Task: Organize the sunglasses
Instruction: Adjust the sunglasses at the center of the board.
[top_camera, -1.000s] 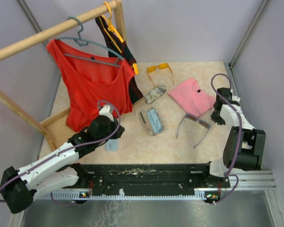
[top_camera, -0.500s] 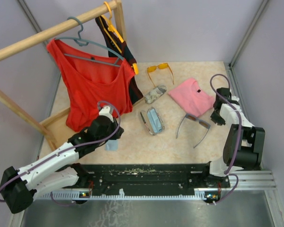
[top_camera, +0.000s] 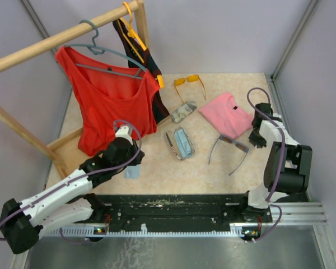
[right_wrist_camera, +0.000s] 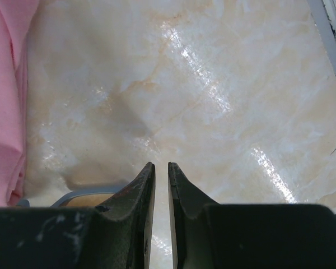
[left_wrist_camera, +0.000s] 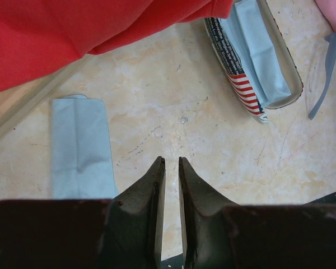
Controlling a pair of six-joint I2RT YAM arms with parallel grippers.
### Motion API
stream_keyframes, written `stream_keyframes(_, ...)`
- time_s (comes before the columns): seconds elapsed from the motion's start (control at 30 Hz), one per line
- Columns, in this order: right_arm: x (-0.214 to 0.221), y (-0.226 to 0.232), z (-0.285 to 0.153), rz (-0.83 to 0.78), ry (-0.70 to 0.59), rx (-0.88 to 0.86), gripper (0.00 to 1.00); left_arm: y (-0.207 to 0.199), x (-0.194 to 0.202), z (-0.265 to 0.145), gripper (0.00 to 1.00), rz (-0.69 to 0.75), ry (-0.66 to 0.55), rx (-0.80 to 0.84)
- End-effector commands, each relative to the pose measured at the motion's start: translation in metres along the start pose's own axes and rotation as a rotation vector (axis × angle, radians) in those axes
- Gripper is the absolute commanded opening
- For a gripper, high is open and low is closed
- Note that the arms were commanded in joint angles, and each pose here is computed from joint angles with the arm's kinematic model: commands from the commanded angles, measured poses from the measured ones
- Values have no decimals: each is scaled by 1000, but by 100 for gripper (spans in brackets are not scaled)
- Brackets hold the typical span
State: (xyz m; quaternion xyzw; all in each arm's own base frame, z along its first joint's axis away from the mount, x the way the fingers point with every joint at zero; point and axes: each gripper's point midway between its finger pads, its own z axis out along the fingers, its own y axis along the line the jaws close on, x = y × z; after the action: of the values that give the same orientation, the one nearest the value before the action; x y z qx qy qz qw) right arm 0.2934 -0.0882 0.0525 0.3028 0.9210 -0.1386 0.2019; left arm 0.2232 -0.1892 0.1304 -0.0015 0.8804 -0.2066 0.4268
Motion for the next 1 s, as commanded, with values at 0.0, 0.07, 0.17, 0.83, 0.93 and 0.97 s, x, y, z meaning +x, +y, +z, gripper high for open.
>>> stream_keyframes(0.0,-21,16,0,-6,-36,-44,16,-5,-17,-6,22,-28,-43,7)
stream_keyframes(0.07,-19,19,2,-23,-27,-44,15,-4,-16,-6,22,-29,-43,5)
stream_keyframes(0.17,-17,23,4,-48,-17,-33,14,-4,-15,-6,22,-29,-42,2)
stream_keyframes(0.83,10,28,15,-158,64,64,0,-2,-14,-6,22,-23,-46,2)
stream_keyframes(0.93,17,32,12,-165,77,42,0,-2,-15,-7,22,-23,-47,2)
stream_keyframes(0.97,18,33,10,-167,78,38,0,-2,-15,-7,22,-23,-47,3)
